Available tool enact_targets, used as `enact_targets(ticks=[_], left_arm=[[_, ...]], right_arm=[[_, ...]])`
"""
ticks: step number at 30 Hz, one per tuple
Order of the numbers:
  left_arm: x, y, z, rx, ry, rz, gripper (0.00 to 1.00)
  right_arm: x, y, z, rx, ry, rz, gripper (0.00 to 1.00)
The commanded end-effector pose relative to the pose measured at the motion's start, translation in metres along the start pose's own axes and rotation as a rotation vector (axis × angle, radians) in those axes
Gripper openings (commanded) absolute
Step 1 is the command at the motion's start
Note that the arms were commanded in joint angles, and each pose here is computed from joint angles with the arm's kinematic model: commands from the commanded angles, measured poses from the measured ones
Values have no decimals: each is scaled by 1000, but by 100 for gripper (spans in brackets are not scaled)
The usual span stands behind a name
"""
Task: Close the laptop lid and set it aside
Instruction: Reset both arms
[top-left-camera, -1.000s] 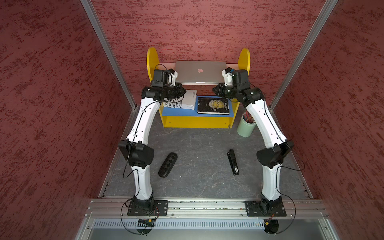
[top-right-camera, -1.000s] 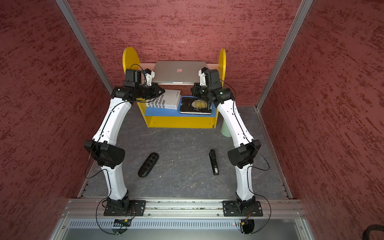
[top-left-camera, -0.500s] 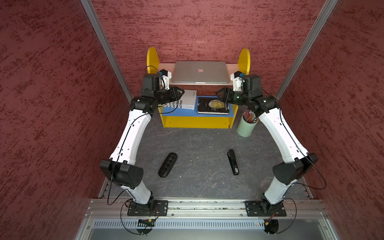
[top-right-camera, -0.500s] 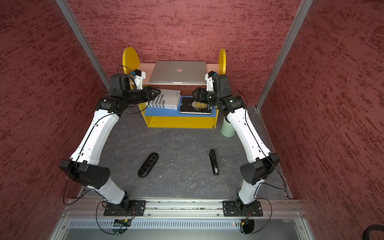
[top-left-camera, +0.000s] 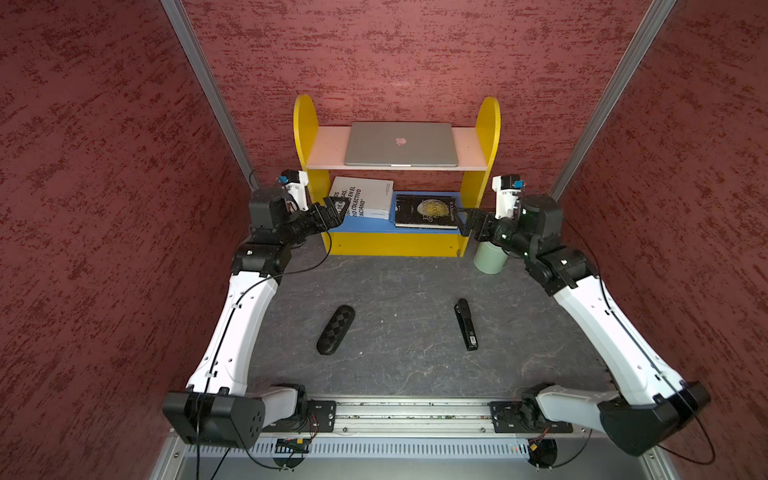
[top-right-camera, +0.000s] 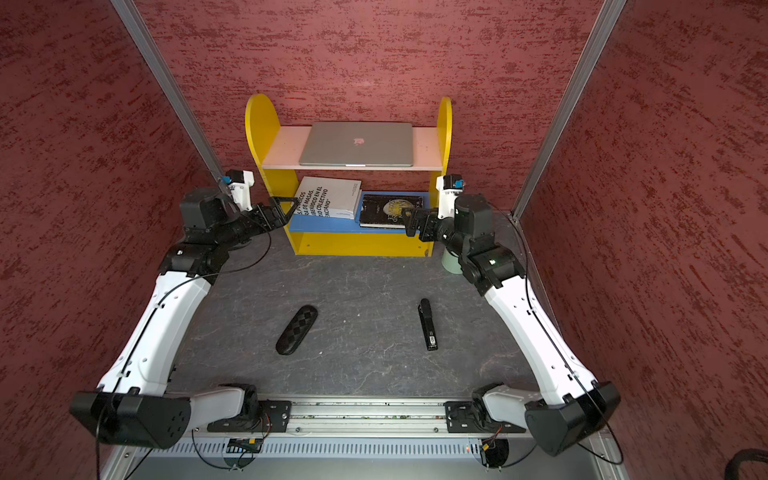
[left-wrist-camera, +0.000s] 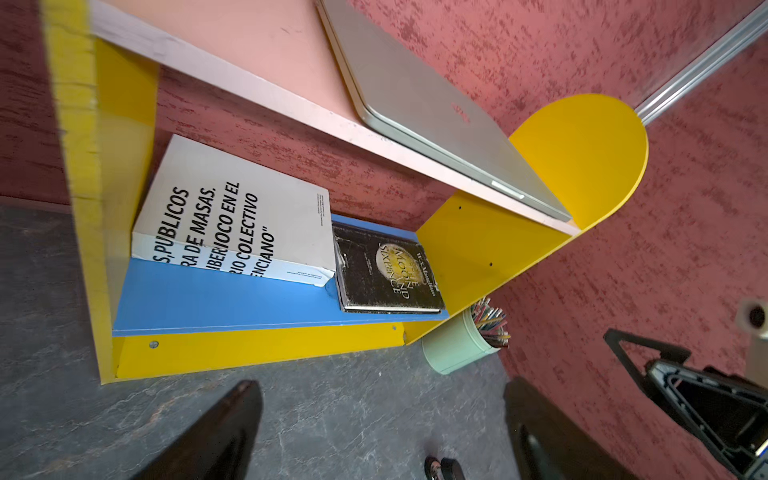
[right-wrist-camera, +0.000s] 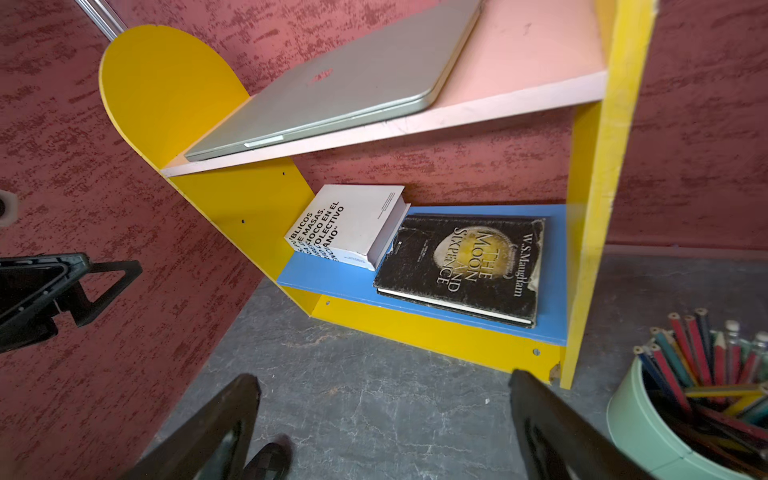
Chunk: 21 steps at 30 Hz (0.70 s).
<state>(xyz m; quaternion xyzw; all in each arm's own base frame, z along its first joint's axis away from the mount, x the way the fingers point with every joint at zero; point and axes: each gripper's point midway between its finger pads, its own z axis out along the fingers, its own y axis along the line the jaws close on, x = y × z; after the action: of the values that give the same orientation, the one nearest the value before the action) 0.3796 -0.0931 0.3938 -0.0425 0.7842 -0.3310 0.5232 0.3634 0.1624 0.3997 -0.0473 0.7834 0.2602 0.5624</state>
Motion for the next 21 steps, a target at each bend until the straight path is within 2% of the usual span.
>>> enact_targets(ticks=[1, 7, 11, 15, 21], left_arm=[[-13, 3, -19, -31, -112, 28, 100], [0, 35, -54, -178, -272, 40, 100], [17, 70, -76, -320, -383, 30, 100], [31, 95, -98, -424, -476, 33, 100], [56, 131, -120, -562, -577, 25, 100]], right_arm=[[-17, -10, -17, 49, -146, -81, 98], [9, -41, -48, 175, -242, -152, 98], [30, -67, -65, 289, -290, -195, 98], [52, -94, -78, 396, -343, -205, 98], [86, -138, -87, 584, -395, -145, 98]])
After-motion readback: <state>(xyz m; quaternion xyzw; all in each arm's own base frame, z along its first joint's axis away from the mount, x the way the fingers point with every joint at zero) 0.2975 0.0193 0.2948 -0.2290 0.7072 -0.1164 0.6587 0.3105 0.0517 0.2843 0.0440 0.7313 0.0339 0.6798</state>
